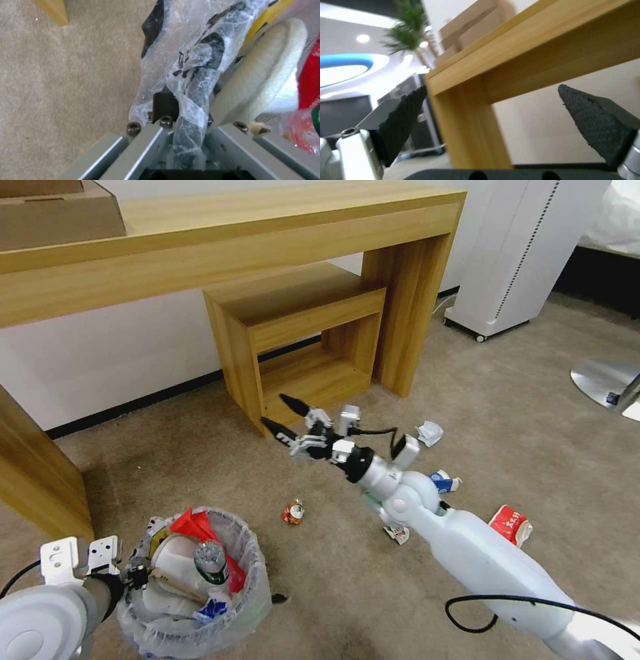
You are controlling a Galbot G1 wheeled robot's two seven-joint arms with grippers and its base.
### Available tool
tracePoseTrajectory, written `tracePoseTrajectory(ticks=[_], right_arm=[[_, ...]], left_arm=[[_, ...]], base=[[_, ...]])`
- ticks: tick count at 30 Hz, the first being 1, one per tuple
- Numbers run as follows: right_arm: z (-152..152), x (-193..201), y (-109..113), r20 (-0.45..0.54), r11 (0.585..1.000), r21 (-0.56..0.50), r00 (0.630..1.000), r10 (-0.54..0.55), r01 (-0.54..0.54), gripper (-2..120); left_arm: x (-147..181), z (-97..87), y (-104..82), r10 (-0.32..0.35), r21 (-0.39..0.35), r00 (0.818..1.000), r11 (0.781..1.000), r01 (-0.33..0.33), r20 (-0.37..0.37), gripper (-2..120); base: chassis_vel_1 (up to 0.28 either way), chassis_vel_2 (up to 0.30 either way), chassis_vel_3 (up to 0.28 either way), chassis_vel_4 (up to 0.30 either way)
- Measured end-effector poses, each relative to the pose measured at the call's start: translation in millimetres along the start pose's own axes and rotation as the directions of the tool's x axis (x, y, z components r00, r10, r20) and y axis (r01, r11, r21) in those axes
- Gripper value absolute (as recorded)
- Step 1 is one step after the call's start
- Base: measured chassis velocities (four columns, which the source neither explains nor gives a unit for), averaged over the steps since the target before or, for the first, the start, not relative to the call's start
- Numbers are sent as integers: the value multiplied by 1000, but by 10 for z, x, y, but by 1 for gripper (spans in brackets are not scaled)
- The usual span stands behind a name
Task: Pick up the trash bin and place the garbage on the floor into it.
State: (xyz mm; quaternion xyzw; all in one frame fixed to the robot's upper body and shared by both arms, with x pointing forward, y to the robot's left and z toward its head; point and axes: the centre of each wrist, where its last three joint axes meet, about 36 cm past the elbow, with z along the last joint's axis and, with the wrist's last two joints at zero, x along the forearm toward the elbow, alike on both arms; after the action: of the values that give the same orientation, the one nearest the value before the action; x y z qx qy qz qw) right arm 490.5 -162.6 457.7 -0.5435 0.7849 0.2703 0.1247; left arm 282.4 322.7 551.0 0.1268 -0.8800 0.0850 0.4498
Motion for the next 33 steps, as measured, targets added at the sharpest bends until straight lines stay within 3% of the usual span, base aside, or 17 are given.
tracePoseTrajectory(ticks=[2,5,6,8,9,10,12,13,16,17,18,20,22,24,31,33], right_arm=[[-78,126,-11,18,998,26,998,56,-56,100],[-216,504,-23,5,968,117,974,225,-224,100],[-216,504,-23,5,968,117,974,225,-224,100],[-329,813,-25,-9,919,186,935,354,-346,100],[-377,1013,-9,-27,877,232,899,438,-420,100],[-377,1013,-9,-27,877,232,899,438,-420,100],[-444,1411,41,-62,767,344,803,593,-541,100],[-444,1411,41,-62,767,344,803,593,-541,100],[-399,1917,197,-111,587,437,607,787,-681,100],[-383,1978,222,-115,563,441,578,808,-699,100],[-383,1978,222,-115,563,441,578,808,-699,100],[-294,2148,276,-120,502,447,507,854,-741,100],[-282,2165,282,-120,498,446,501,857,-744,100],[-151,2333,333,-121,462,451,461,879,-764,100],[159,2584,400,-130,447,475,441,888,-758,100],[280,2557,401,-125,425,474,419,899,-771,100]], left_arm=[[5,-24,3,0,0,1000,1000,0,4,0],[12,-63,-1,15,10,1000,1000,-15,1,0],[12,-63,-1,15,10,1000,1000,-15,1,0],[25,-101,-1,23,16,1000,1000,-23,4,0],[24,-135,12,24,12,1000,1000,-24,9,0],[24,-135,12,24,12,1000,1000,-24,9,0],[63,-257,30,28,-3,999,1000,-28,29,0],[63,-257,30,28,-3,999,1000,-28,29,0],[134,-377,35,53,-6,998,999,-53,30,0],[137,-389,40,57,-5,998,998,-56,31,0],[137,-389,40,57,-5,998,998,-56,31,0],[139,-419,57,66,9,998,998,-66,25,0],[139,-419,58,67,11,997,998,-67,24,0],[131,-401,65,74,13,997,997,-74,10,0],[84,-372,50,71,26,997,997,-71,22,0],[60,-342,46,66,25,998,997,-66,19,0]], base=[[0,0,0,0],[0,0,0,0],[0,0,0,0],[0,0,0,0],[0,0,0,0],[0,0,0,0],[0,0,0,0],[0,0,0,0],[0,0,0,0],[0,0,0,0],[0,0,0,0],[0,0,0,0],[0,0,0,0],[0,0,0,0],[0,0,0,0],[0,0,0,0]])
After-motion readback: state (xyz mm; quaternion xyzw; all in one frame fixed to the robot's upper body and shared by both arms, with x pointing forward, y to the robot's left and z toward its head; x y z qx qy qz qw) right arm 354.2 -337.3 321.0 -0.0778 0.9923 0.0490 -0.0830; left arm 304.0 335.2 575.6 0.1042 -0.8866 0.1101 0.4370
